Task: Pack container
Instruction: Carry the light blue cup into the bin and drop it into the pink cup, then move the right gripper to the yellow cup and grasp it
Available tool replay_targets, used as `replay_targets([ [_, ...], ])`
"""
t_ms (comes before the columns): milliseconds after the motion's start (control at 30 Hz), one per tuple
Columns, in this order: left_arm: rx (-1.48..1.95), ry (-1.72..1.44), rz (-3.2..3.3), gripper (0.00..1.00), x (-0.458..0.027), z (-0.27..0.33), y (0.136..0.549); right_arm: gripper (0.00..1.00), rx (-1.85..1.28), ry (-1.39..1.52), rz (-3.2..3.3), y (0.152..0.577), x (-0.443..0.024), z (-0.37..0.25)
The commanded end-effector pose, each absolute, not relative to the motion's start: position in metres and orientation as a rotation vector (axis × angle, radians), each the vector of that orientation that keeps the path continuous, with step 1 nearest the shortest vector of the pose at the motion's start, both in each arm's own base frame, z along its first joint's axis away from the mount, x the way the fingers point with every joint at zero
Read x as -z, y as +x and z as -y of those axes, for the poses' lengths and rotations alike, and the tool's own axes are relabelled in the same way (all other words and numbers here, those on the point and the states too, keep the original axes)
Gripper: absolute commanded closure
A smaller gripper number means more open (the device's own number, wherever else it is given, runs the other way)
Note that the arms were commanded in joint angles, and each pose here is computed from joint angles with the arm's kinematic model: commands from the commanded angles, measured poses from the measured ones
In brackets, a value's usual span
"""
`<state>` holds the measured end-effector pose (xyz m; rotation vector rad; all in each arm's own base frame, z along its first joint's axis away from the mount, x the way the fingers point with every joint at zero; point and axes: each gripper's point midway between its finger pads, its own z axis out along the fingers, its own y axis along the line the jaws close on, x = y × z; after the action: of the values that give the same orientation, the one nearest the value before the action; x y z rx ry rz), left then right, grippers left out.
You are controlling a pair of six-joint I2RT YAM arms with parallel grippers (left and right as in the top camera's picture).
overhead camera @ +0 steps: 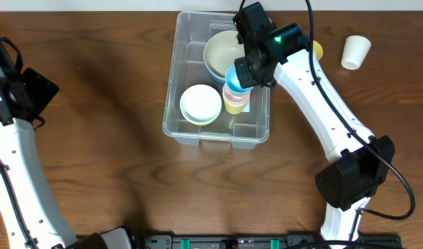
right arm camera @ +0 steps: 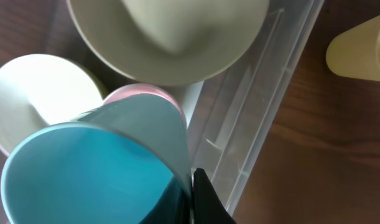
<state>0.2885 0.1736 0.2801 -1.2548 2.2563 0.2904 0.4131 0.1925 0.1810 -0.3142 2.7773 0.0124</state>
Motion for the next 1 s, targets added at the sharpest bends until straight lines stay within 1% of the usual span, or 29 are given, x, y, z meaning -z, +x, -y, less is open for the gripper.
replay_targets([
  [0,-0.310,-1.246,-2.249,0.02,-0.285,-0.177,0.287,0.83,0.011,-0.351,-2.779,0.416,-0.174,-0.189],
  [33,-0.310,-1.246,-2.249,0.02,-0.285,-0.177,0.287,0.72,-0.001,-0.366,-2.770,0.417,-0.176,-0.191],
  [133,-0.310,-1.246,-2.249,0.02,-0.285,-0.177,0.287,0.64,-0.013,-0.353,-2.745,0.422,-0.181,-0.190],
  [200,-0.310,-1.246,-2.249,0.02,-0.285,-0.177,0.287,0.53,-0.021,-0.327,-2.722,0.429,-0.186,-0.186],
  [333,-0.310,-1.246,-2.249,0.02,-0.285,-0.177,0.287,0.43,-0.029,-0.194,-2.684,0.446,-0.200,-0.160],
  [533,-0.310,-1.246,-2.249,0.02,-0.285,-0.177,0.287,0.38,-0.058,0.076,-2.614,0.483,-0.216,-0.081],
  [600,-0.310,-1.246,-2.249,0.02,-0.285,-0.177,0.287,0.39,-0.137,0.150,-2.598,0.493,-0.217,-0.056],
  [700,-0.310,-1.246,-2.249,0.02,-0.285,-0.177,0.287,0.40,-0.213,0.179,-2.580,0.501,-0.217,-0.029],
  [800,-0.310,-1.246,-2.249,0.02,-0.285,-0.177,0.287,0.36,-0.141,0.253,-2.585,0.505,-0.208,0.003],
  [867,-0.310,-1.246,-2.249,0.02,-0.285,-0.177,0.287,0.35,-0.086,0.305,-2.591,0.508,-0.198,0.024],
  [967,-0.310,-1.246,-2.249,0.02,-0.285,-0.177,0.287,0.36,-0.110,0.347,-2.616,0.514,-0.178,0.038],
])
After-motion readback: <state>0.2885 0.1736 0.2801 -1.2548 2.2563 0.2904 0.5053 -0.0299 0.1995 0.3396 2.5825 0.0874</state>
